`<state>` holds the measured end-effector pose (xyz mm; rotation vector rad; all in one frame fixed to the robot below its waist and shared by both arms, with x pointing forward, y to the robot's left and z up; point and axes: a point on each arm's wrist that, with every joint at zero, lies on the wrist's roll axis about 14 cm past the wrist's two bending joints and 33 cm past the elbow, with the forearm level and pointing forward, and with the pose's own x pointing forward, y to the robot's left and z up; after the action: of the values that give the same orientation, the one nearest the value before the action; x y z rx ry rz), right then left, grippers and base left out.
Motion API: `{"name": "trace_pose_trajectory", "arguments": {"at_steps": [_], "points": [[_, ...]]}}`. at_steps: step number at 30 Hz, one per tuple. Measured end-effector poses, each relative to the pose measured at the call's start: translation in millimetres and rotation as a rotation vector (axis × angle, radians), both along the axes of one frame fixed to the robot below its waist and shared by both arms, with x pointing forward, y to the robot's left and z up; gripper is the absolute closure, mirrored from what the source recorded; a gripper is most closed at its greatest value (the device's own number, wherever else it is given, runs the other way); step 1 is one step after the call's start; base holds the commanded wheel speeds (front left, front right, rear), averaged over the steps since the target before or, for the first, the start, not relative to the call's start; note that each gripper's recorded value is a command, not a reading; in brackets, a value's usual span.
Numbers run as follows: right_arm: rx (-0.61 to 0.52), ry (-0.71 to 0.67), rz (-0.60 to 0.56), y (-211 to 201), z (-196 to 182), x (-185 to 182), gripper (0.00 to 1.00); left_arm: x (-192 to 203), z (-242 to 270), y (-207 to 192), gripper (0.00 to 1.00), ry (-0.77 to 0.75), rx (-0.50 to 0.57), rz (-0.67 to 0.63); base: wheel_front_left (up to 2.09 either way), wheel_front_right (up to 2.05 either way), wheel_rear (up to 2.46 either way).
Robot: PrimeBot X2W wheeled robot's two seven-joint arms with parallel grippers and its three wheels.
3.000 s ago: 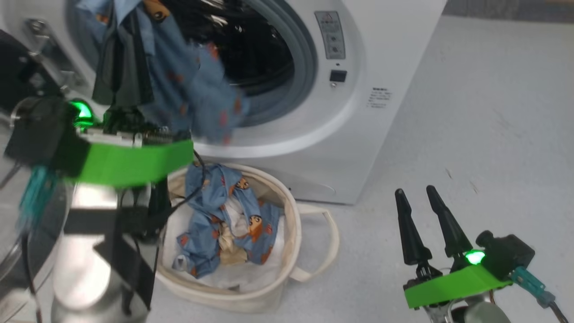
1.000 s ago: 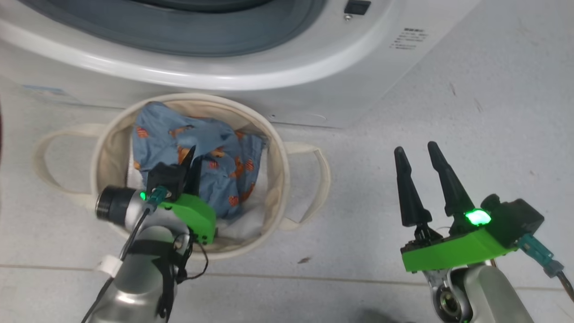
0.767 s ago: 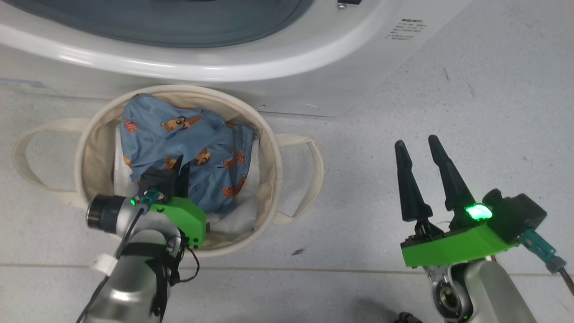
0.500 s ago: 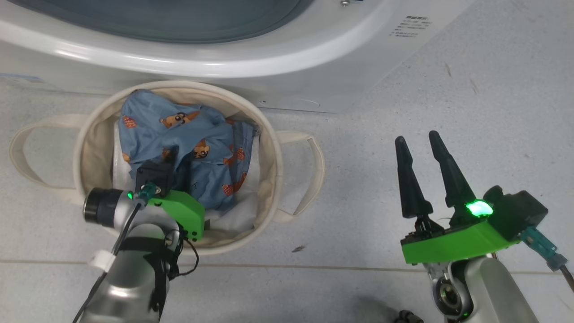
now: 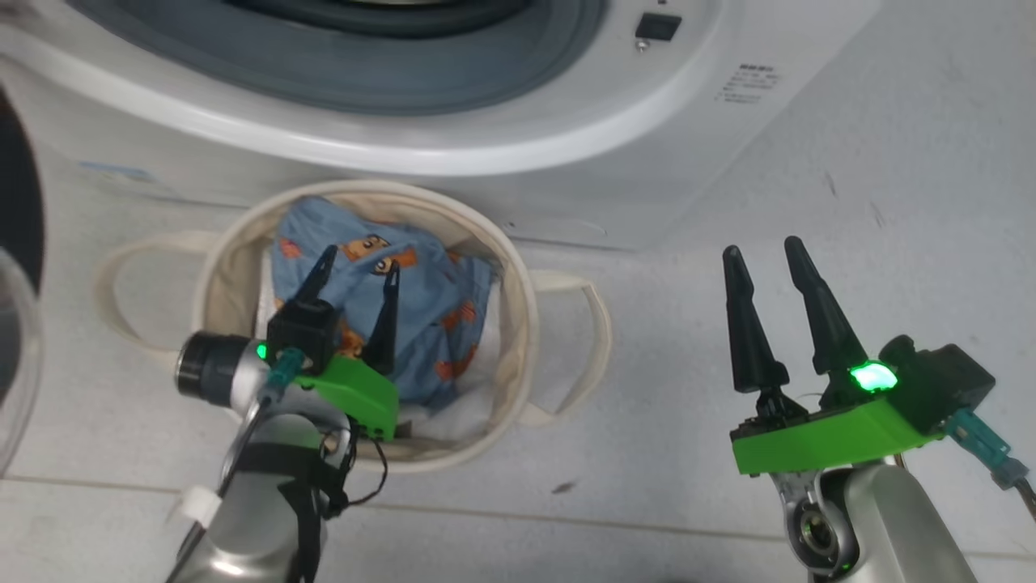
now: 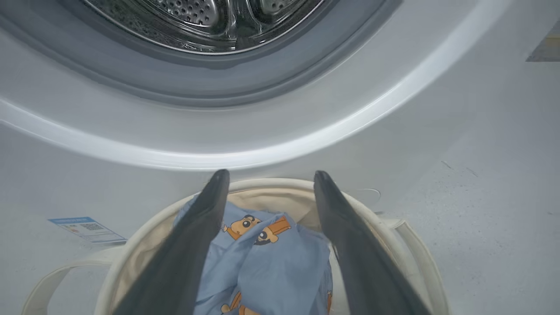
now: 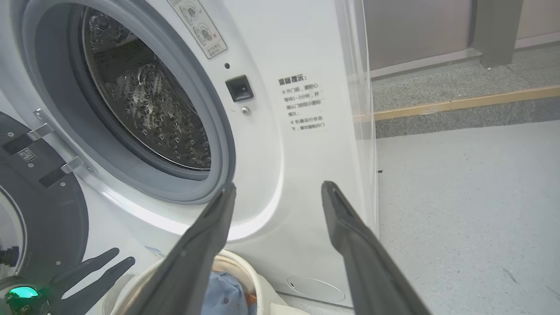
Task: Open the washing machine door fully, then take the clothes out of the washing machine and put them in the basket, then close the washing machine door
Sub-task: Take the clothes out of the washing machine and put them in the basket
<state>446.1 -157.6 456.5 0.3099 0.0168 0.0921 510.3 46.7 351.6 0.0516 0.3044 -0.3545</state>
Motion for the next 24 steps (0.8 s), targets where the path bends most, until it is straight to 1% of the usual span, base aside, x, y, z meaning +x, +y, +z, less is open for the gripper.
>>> {"name": "trace_pose_trajectory", "arguments": {"at_steps": [2, 7, 10, 13, 19, 24], "points": [[-0.002, -0.024, 0.013, 5, 9, -1, 0.0, -2, 20, 1, 0.0, -0.048, -0.019, 0.005, 0.0, 0.0, 0.0], [0.008, -0.082, 0.034, 13, 33, -7, 0.0, -9, 76, 10, 0.0, -0.162, -0.13, 0.052, 0.0, 0.0, 0.0], [0.003, -0.099, 0.048, 18, 42, -17, 0.0, -24, 100, 17, 0.0, -0.19, -0.214, 0.084, 0.0, 0.0, 0.0], [0.004, -0.11, 0.063, 24, 48, -28, 0.0, -44, 120, 18, 0.0, -0.223, -0.26, 0.088, 0.0, 0.0, 0.0], [0.014, -0.139, 0.1, 38, 61, -42, 0.0, -73, 152, 31, 0.0, -0.298, -0.286, 0.137, 0.0, 0.0, 0.0], [0.023, -0.146, 0.113, 42, 66, -55, 0.0, -94, 166, 43, 0.0, -0.33, -0.306, 0.177, 0.0, 0.0, 0.0]]}}
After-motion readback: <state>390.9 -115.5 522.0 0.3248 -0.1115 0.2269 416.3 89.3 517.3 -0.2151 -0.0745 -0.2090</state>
